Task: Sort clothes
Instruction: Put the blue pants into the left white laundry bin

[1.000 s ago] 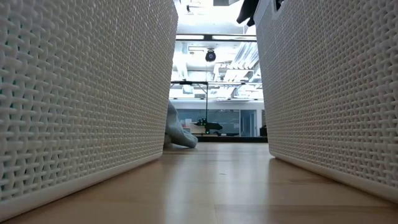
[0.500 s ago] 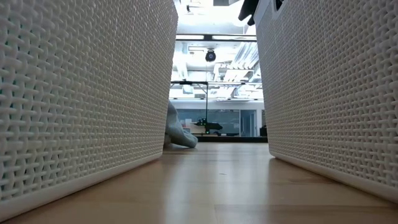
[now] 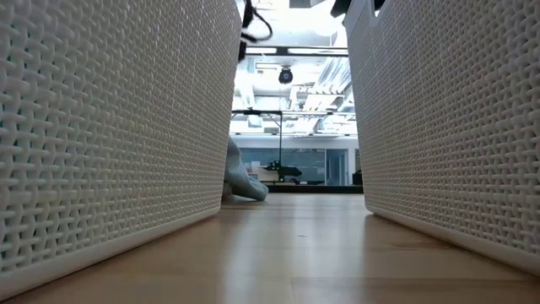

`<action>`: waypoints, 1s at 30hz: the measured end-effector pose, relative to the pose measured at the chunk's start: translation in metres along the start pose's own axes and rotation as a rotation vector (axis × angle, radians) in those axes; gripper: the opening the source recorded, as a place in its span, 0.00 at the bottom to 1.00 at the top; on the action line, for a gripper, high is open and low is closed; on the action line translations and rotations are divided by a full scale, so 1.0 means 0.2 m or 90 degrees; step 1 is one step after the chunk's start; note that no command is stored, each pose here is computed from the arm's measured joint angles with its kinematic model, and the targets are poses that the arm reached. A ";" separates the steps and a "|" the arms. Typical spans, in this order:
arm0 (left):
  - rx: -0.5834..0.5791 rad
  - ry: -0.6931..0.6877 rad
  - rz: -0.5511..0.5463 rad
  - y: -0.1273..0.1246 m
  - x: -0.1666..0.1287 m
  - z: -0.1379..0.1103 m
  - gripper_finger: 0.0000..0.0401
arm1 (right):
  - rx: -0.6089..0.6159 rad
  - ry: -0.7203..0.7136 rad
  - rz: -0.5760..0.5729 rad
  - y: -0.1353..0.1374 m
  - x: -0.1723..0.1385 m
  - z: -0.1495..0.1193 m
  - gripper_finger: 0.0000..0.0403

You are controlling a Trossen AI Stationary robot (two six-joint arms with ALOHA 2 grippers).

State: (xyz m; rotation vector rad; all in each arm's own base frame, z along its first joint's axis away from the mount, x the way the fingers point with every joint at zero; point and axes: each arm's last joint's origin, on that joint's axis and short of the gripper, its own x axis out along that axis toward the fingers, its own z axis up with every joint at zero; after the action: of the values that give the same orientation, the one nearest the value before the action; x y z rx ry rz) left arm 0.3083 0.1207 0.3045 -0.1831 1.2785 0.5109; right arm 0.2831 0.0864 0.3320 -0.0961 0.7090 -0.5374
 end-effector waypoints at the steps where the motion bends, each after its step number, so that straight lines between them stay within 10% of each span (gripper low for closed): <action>1: 0.008 0.009 0.007 0.00 0.03 0.01 0.61 | -0.001 -0.004 -0.002 0.01 -0.01 0.00 0.64; 10: 0.034 0.068 0.081 0.04 0.24 0.07 0.61 | -0.014 -0.027 -0.011 0.04 -0.05 -0.02 0.64; 30: -0.002 0.075 0.066 0.00 0.04 -0.04 0.54 | -0.012 -0.028 -0.009 0.05 -0.06 -0.02 0.64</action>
State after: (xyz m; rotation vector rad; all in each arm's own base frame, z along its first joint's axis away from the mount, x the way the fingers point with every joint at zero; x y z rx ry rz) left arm 0.3026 0.1188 0.2943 -0.1515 1.4070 0.5971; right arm 0.2777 0.1006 0.3330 -0.1301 0.6714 -0.5414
